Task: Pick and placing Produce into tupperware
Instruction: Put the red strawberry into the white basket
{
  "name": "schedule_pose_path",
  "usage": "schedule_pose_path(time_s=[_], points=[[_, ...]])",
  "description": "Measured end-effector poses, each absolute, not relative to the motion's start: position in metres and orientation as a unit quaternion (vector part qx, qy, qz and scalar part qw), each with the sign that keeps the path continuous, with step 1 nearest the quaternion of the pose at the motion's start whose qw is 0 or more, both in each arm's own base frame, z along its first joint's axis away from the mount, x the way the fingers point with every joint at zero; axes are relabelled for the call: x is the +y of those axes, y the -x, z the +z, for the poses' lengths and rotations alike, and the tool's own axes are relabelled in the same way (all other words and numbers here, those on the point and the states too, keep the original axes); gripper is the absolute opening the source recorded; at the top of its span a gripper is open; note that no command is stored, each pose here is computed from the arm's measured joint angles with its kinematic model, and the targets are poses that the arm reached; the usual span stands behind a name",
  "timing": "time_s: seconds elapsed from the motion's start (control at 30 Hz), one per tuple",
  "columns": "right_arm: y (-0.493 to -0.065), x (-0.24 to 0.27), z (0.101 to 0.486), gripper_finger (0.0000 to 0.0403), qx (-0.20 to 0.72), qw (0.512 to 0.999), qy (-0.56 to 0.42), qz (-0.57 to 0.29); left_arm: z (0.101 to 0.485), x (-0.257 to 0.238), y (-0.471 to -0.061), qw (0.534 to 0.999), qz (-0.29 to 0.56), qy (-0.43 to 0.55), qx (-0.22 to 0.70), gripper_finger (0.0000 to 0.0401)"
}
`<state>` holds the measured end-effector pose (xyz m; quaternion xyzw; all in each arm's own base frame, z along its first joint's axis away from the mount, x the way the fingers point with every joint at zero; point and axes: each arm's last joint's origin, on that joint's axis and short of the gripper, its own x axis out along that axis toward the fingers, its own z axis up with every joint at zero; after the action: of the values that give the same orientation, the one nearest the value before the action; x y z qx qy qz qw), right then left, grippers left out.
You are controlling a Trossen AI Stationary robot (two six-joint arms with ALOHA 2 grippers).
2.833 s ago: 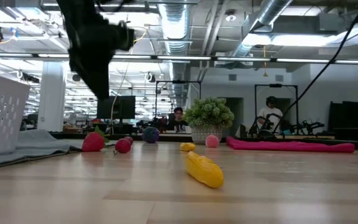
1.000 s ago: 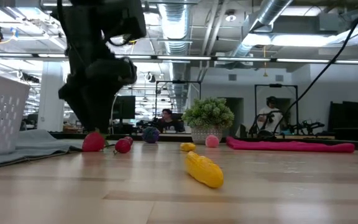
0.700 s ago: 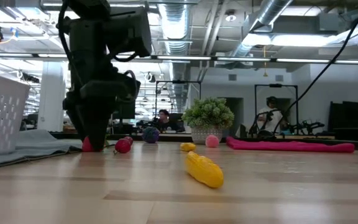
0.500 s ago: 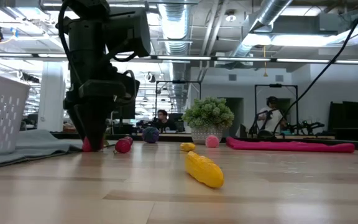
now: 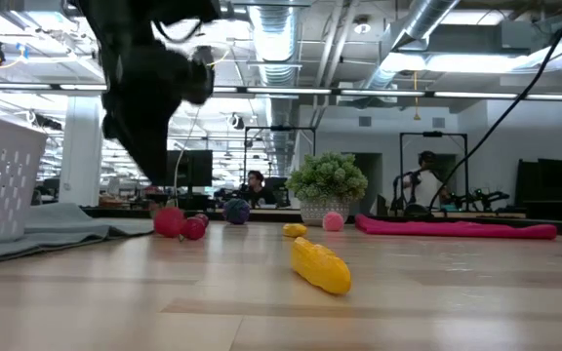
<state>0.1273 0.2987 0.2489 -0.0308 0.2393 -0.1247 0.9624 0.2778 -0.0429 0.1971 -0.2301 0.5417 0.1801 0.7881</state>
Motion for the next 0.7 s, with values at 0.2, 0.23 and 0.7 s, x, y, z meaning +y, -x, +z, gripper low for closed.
schedule_pose_path(time_s=[0.2,0.23,0.7], points=[[-0.127,0.299,0.249,0.0169,0.239,0.963,0.029,-0.124,0.208,-0.044,-0.274,0.801,0.195,0.235,0.515,0.0075],[-0.127,0.299,0.249,0.0169,0.239,0.963,0.027,-0.124,0.206,-0.044,-0.275,0.801,0.197,0.232,0.516,0.0079],[-0.127,0.298,0.241,0.0169,0.239,0.963,0.029,-0.124,0.16,-0.046,-0.291,0.771,0.204,0.185,0.575,0.0227]])
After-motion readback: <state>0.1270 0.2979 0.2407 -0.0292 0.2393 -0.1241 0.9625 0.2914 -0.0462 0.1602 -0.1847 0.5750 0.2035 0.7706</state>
